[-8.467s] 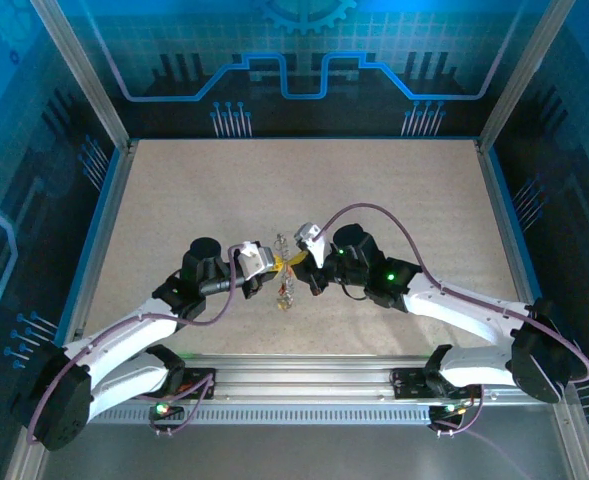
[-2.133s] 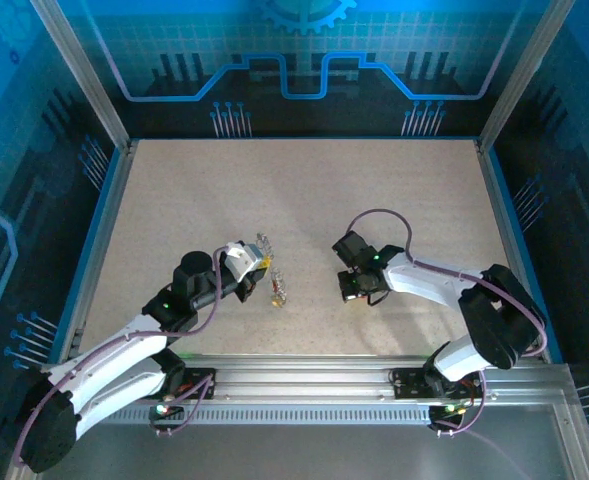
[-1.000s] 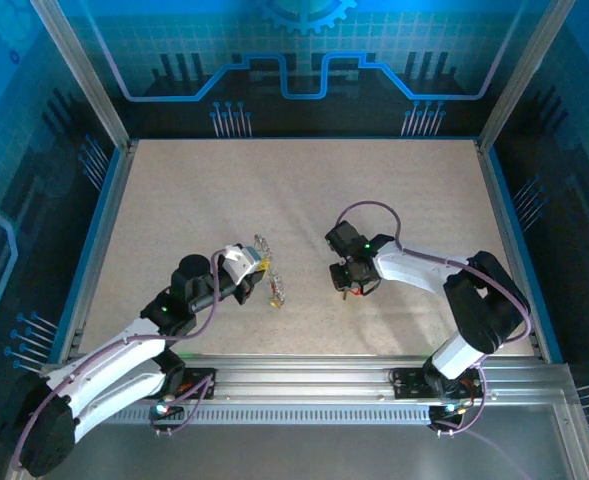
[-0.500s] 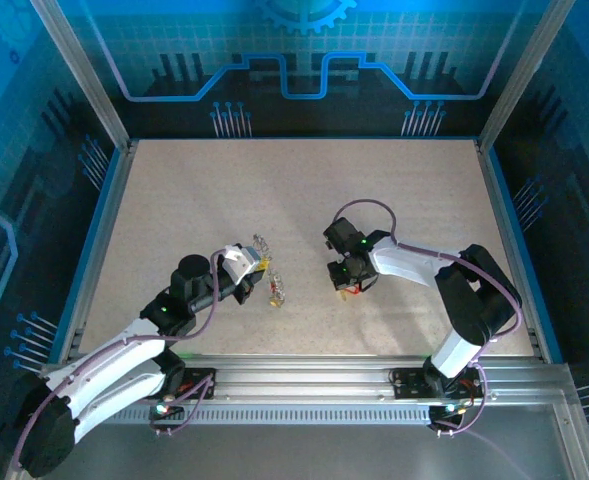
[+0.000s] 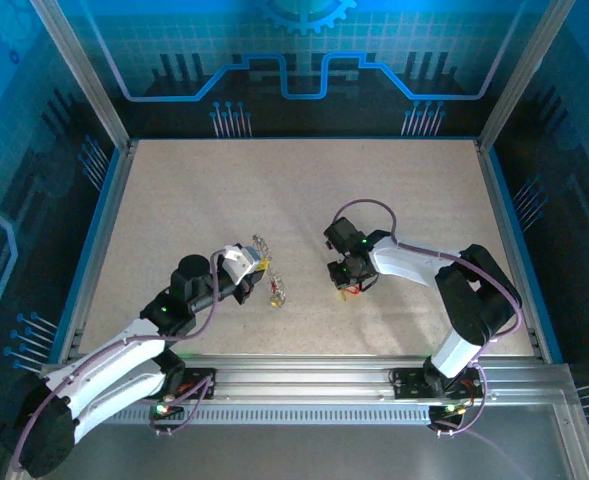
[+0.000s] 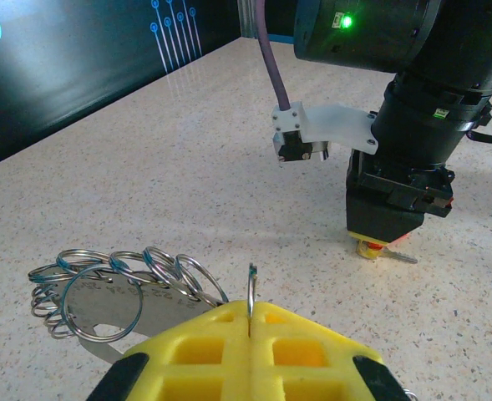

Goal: Put the keys on the keyring

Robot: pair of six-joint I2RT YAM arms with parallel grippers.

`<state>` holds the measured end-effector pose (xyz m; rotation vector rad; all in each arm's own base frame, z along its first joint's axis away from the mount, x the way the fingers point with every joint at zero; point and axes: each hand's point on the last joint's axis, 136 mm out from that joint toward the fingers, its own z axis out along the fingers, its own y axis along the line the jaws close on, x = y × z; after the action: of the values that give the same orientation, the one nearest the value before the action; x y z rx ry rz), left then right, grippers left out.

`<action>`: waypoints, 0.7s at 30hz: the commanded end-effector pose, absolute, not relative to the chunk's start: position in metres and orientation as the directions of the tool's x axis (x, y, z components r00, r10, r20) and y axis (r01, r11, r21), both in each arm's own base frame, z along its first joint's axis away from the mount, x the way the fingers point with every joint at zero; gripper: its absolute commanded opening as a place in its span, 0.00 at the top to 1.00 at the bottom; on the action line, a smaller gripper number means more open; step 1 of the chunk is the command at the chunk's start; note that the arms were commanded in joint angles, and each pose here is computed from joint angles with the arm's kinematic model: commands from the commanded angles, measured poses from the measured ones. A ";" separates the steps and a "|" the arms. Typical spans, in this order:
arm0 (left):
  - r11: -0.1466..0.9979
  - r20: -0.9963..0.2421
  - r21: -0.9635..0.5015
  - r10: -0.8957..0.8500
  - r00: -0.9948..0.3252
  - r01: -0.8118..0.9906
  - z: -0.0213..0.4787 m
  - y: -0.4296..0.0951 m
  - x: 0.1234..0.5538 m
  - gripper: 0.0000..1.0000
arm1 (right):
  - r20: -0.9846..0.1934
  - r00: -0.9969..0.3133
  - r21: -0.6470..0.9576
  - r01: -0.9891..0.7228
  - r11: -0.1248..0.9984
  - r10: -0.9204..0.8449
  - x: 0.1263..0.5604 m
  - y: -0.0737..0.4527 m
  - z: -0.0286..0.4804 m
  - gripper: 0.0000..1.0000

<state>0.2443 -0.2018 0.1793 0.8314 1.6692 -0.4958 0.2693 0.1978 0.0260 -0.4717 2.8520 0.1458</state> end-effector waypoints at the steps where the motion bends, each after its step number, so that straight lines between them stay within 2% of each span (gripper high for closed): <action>1: 0.667 -0.966 0.122 0.250 -0.066 0.735 0.190 -0.201 0.247 1.00 | -0.230 -0.925 0.063 -0.324 0.944 -0.302 0.267 0.195 0.020 0.81; 11: 0.668 -0.965 0.121 0.253 -0.071 0.734 0.188 -0.200 0.247 1.00 | -0.221 -0.928 0.052 -0.318 0.947 -0.299 0.264 0.192 0.016 0.81; 21: 0.668 -0.965 0.117 0.250 -0.073 0.735 0.187 -0.200 0.246 1.00 | -0.230 -0.925 0.044 -0.321 0.946 -0.303 0.264 0.191 0.018 0.91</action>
<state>0.2444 -0.2015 0.1789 0.8315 1.6711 -0.4951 0.2677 0.1972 0.0217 -0.4746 2.8650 0.1408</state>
